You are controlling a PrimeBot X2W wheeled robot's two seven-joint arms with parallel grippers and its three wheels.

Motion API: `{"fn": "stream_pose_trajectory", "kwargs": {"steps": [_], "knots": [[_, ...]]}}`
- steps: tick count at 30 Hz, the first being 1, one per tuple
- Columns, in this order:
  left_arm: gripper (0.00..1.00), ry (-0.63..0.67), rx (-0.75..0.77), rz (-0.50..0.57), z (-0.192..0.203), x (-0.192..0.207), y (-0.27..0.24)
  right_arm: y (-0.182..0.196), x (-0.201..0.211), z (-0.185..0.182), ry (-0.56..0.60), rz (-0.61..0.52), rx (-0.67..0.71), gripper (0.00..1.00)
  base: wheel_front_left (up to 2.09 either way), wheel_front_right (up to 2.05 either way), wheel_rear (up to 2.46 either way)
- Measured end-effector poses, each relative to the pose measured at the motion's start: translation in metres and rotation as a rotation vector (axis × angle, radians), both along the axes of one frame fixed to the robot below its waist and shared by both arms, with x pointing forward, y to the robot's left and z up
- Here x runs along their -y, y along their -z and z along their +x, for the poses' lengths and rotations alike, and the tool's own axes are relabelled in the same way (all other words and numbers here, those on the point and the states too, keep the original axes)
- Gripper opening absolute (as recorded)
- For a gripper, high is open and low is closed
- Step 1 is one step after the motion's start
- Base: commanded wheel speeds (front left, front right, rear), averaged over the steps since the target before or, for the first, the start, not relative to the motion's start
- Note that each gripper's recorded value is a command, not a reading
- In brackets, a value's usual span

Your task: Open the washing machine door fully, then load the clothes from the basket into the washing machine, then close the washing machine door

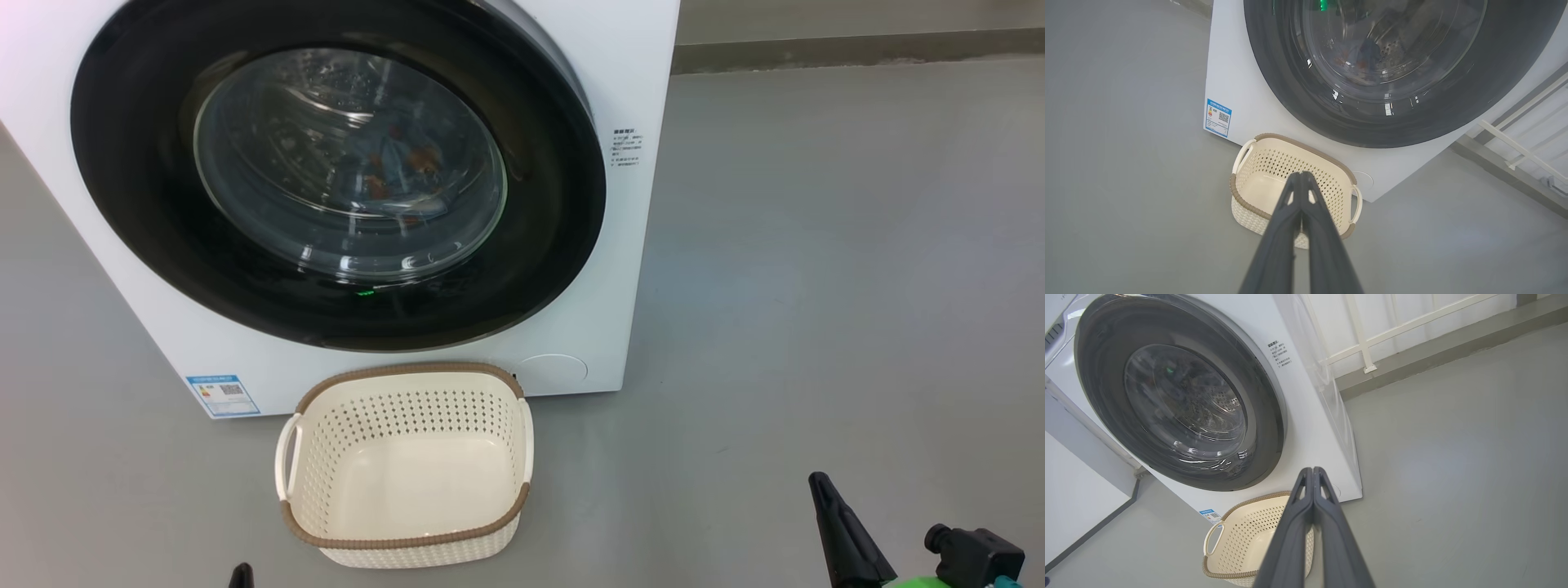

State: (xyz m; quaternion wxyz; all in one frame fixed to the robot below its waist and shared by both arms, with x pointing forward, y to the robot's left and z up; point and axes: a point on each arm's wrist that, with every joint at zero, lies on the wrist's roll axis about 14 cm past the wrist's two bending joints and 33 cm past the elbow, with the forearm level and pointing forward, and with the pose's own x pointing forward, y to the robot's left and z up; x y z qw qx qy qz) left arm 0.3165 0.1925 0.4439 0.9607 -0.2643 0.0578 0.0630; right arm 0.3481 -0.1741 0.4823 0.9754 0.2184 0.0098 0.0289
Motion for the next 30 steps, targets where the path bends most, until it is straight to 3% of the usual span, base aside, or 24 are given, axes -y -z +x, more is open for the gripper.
{"fn": "stream_pose_trajectory", "kwargs": {"steps": [30], "knots": [[0.0, -0.041, 0.002, -0.306, 0.017, -0.002, -0.004, 0.003, 0.014, 0.009, 0.068, 0.323, -0.057, 0.0, 0.0, 0.0, 0.0]]}}
